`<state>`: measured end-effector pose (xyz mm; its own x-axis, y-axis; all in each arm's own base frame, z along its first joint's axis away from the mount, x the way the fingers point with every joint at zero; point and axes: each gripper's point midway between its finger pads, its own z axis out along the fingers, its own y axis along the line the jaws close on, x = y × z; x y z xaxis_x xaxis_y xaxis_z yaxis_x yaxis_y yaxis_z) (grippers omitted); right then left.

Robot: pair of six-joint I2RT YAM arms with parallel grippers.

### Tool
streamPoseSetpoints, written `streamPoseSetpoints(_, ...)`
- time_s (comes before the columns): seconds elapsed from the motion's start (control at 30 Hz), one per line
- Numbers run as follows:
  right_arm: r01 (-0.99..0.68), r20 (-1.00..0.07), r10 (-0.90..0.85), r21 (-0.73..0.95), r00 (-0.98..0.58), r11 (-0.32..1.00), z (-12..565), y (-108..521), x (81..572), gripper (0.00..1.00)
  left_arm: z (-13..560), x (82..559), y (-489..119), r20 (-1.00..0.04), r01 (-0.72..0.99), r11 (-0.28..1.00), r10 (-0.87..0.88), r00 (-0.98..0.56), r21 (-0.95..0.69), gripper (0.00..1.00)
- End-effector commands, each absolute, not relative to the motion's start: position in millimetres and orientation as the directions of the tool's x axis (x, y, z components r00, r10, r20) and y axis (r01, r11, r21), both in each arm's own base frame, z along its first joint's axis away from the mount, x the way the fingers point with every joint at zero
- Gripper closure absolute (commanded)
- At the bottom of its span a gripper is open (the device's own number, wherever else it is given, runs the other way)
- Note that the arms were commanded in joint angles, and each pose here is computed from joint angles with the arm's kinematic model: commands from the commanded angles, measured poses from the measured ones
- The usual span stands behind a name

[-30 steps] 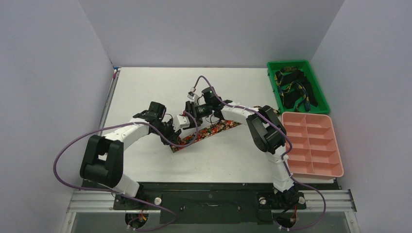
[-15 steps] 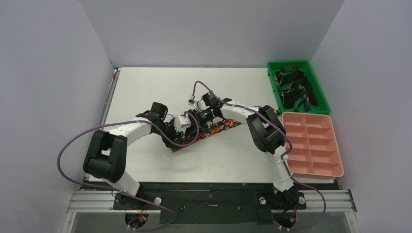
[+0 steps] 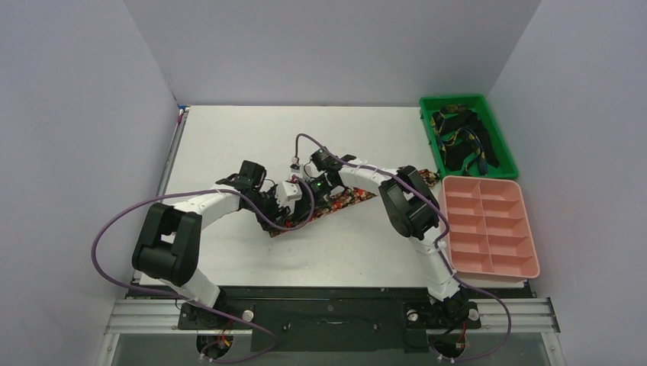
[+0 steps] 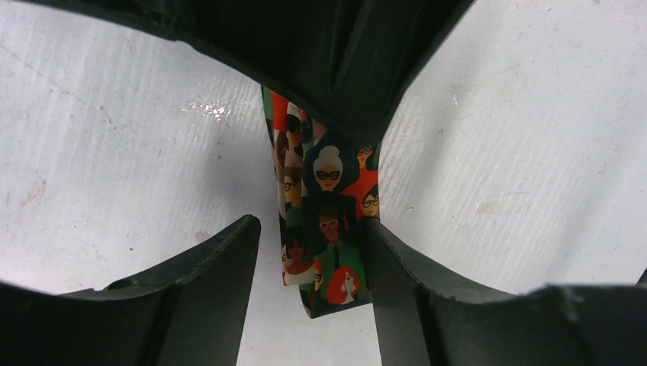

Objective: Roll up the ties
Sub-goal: Roll the tie at the center of the board.

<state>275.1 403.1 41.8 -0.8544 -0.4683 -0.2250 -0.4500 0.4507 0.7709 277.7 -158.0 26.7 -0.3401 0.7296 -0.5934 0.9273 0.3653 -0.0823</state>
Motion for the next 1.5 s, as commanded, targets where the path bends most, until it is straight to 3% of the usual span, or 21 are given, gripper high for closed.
streamPoseSetpoints(0.0,-0.502,-0.265,-0.498,0.746,-0.826,0.437,37,407,274,0.81,30,281,-163,-0.602,0.942,0.331,0.742,-0.294,-0.052,0.46)
streamPoseSetpoints(0.03,-0.496,-0.252,-0.501,0.745,-0.828,0.445,31,404,272,0.89,35,281,-163,-0.611,0.945,0.323,0.74,-0.281,-0.042,0.41)
streamPoseSetpoints(0.13,-0.485,-0.233,-0.5,0.742,-0.834,0.463,24,401,270,1.0,38,272,-159,-0.61,0.952,0.304,0.748,-0.26,-0.033,0.32)
streamPoseSetpoints(0.4,-0.512,-0.255,-0.515,0.732,-0.818,0.449,37,409,256,1.0,46,258,-137,-0.615,0.969,0.24,0.773,-0.158,0.053,0.21)
streamPoseSetpoints(0.77,-0.498,-0.265,-0.486,0.743,-0.833,0.448,49,396,266,1.0,35,256,-126,-0.572,0.977,0.2,0.811,-0.126,0.069,0.21)
streamPoseSetpoints(1.03,-0.502,-0.305,-0.445,0.746,-0.842,0.438,64,403,293,1.0,35,254,-145,-0.617,0.987,0.142,0.784,-0.067,0.074,0.21)
streamPoseSetpoints(1.27,-0.508,-0.293,-0.462,0.729,-0.837,0.459,45,401,295,1.0,26,271,-159,-0.637,0.968,0.248,0.752,-0.172,0.032,0.25)
streamPoseSetpoints(1.47,-0.525,-0.275,-0.496,0.701,-0.824,0.483,23,395,294,1.0,17,279,-155,-0.613,0.952,0.305,0.756,-0.229,0.02,0.49)
